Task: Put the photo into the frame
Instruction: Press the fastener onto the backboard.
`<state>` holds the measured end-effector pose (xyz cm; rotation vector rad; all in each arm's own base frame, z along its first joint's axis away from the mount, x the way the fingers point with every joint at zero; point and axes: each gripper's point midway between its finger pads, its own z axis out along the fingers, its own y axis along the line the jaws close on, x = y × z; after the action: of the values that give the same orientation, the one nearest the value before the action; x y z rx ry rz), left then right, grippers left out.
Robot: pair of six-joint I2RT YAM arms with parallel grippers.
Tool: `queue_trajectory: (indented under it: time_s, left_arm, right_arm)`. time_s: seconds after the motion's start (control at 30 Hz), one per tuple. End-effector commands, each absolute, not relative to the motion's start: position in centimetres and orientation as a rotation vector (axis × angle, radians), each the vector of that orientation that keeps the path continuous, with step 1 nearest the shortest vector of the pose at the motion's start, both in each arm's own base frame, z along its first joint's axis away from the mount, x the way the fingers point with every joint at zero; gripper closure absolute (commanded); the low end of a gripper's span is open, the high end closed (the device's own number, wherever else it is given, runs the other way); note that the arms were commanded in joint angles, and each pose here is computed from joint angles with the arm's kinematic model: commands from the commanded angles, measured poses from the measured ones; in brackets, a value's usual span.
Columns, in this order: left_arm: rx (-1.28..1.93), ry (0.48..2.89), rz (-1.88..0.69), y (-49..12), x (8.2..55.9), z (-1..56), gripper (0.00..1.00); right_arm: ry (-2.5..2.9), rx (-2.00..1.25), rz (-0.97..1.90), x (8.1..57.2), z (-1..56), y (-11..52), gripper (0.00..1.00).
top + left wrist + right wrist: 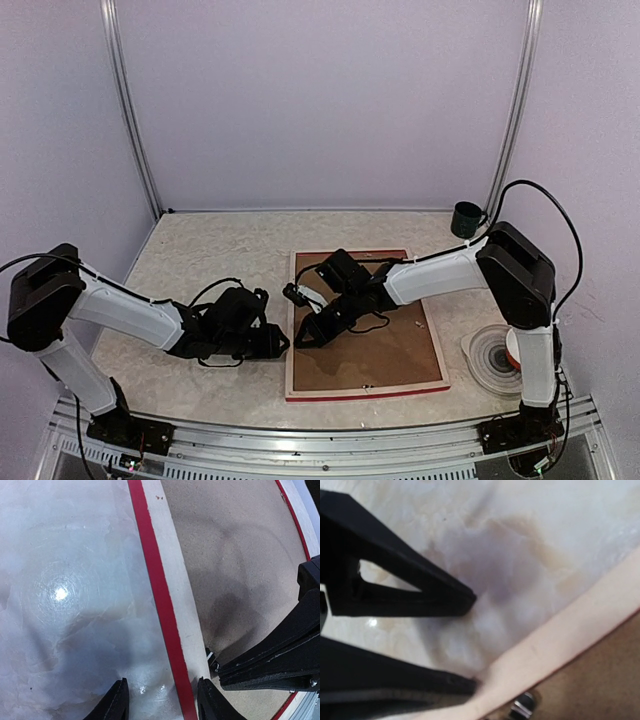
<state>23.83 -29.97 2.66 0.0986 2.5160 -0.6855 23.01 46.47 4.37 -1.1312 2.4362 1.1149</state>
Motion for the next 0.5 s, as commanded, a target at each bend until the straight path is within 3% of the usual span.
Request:
queue_trajectory:
  time_s: [0.0, 0.47]
  left_arm:
    - [0.115, 2.533, -0.693, -30.5, 23.5, 2.3, 0.53]
    - [0.112, 2.532, -0.691, -30.2, 23.3, 2.3, 0.54]
  right_arm:
    - [2.409, -1.139, 1.132, 23.0, 4.8, 47.5, 1.0]
    - [2.447, -1.1, 1.065, 24.3, 3.1, 47.5, 1.0]
